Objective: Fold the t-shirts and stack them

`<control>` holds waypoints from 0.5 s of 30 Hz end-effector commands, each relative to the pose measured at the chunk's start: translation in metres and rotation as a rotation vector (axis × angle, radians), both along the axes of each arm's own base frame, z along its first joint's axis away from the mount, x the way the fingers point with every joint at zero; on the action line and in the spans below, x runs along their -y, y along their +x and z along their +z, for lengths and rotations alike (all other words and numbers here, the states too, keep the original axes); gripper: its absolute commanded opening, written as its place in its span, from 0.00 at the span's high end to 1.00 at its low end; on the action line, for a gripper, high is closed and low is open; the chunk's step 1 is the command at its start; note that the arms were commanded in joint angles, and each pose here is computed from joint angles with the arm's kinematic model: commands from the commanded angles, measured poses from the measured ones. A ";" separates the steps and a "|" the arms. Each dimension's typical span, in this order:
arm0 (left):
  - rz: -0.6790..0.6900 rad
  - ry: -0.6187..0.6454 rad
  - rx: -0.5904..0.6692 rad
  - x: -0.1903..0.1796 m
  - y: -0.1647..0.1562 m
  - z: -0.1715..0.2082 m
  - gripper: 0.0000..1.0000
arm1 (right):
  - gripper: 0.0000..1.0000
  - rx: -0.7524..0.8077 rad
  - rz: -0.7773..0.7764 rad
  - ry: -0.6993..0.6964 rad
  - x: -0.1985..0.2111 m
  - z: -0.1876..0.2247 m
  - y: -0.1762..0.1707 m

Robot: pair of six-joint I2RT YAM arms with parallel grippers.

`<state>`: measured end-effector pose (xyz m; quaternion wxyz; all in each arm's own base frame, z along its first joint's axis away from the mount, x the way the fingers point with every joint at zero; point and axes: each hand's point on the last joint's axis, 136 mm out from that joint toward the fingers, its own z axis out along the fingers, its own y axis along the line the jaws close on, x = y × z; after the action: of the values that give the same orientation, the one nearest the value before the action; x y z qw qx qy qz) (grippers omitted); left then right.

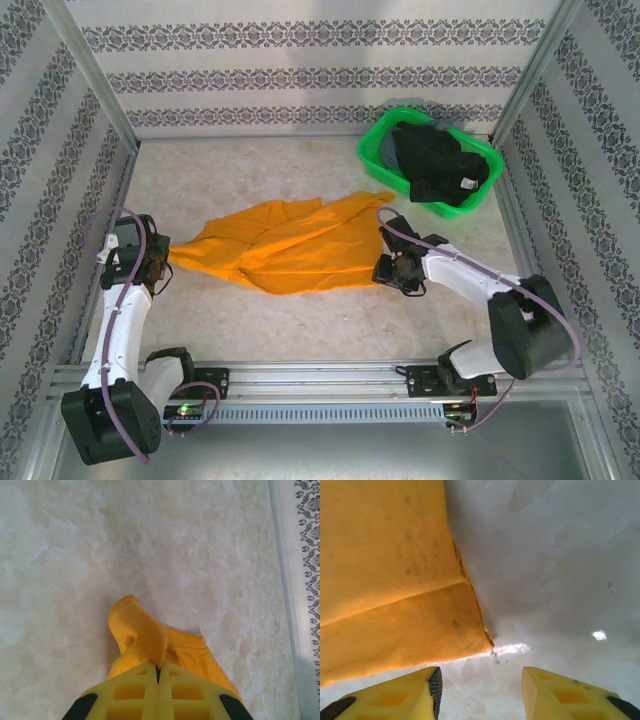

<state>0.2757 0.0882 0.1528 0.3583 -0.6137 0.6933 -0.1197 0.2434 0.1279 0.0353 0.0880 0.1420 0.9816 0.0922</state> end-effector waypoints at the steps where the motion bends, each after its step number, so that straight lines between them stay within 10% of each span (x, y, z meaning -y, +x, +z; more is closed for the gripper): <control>1: 0.004 0.002 0.013 -0.003 0.001 -0.002 1.00 | 0.55 0.023 0.074 0.002 -0.012 0.002 0.016; 15: 0.003 -0.008 0.017 -0.001 0.001 -0.005 1.00 | 0.70 -0.100 0.116 -0.062 -0.020 -0.029 0.021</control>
<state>0.2738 0.0861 0.1464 0.3511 -0.6140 0.6965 -0.1208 0.2529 0.1373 0.0116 0.0302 0.1031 0.9930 0.0490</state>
